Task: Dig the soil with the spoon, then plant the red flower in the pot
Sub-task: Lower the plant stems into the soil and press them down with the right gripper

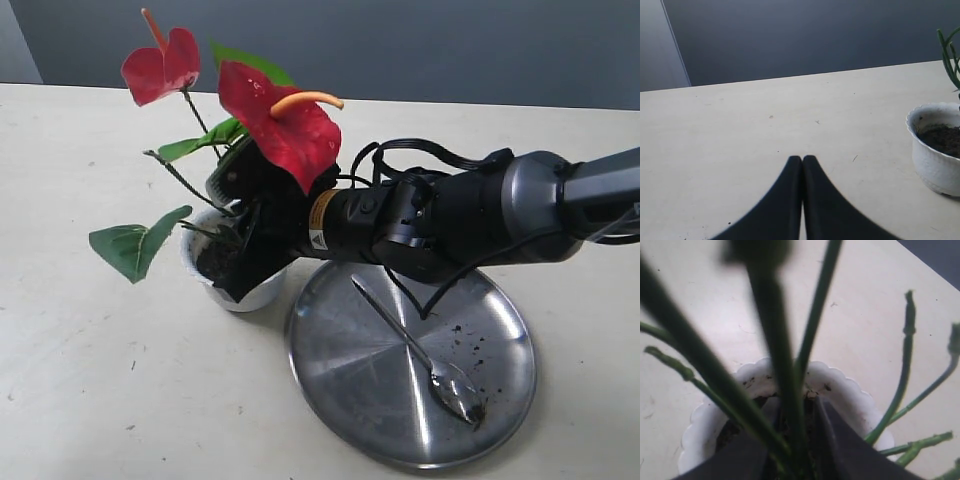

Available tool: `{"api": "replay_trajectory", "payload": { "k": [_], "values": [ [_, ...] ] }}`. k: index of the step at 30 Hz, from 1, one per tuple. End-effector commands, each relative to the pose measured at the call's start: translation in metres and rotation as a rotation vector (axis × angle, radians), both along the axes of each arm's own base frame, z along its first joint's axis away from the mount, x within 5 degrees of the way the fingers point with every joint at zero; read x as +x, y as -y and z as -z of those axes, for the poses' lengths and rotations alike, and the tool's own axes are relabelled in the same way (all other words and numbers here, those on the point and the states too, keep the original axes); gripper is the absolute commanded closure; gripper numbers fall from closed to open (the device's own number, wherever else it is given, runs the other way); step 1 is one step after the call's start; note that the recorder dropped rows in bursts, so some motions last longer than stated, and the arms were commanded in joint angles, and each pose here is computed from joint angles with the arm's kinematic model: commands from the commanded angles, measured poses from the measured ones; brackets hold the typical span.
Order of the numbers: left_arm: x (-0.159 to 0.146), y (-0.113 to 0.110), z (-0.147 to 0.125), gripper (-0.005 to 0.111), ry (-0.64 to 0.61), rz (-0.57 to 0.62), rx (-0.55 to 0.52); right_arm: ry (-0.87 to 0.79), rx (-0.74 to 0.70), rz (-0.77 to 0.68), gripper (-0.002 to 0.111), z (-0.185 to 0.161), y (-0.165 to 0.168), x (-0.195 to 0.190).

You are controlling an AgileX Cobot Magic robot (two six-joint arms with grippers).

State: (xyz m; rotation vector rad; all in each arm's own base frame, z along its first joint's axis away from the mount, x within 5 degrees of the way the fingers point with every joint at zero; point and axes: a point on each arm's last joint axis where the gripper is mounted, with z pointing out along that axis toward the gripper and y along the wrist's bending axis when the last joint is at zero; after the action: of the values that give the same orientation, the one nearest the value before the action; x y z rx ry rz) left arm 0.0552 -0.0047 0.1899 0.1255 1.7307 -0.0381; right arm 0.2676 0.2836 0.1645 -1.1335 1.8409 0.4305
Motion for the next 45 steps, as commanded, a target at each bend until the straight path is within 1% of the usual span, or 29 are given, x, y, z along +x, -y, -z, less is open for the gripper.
{"api": "replay_trajectory", "payload": {
  "k": [1, 12, 19, 35, 45],
  "values": [
    [0.000, 0.000, -0.002, 0.106, 0.012, 0.006, -0.007, -0.044, -0.051, 0.022, 0.083, 0.007, 0.005, -0.003],
    [0.000, 0.000, -0.002, 0.106, 0.012, 0.006, -0.007, -0.047, -0.065, 0.041, 0.083, -0.001, 0.008, -0.004],
    [0.000, 0.000, -0.002, 0.106, 0.012, 0.005, -0.005, -0.073, -0.069, 0.063, 0.083, 0.000, 0.010, -0.004],
    [0.000, 0.000, -0.002, 0.106, 0.012, 0.005, -0.005, -0.052, -0.049, 0.052, 0.083, -0.010, 0.008, -0.008],
    [0.000, 0.000, -0.002, 0.106, 0.012, 0.005, -0.005, -0.053, -0.051, 0.053, 0.083, -0.010, 0.009, -0.008]
  ]
}}
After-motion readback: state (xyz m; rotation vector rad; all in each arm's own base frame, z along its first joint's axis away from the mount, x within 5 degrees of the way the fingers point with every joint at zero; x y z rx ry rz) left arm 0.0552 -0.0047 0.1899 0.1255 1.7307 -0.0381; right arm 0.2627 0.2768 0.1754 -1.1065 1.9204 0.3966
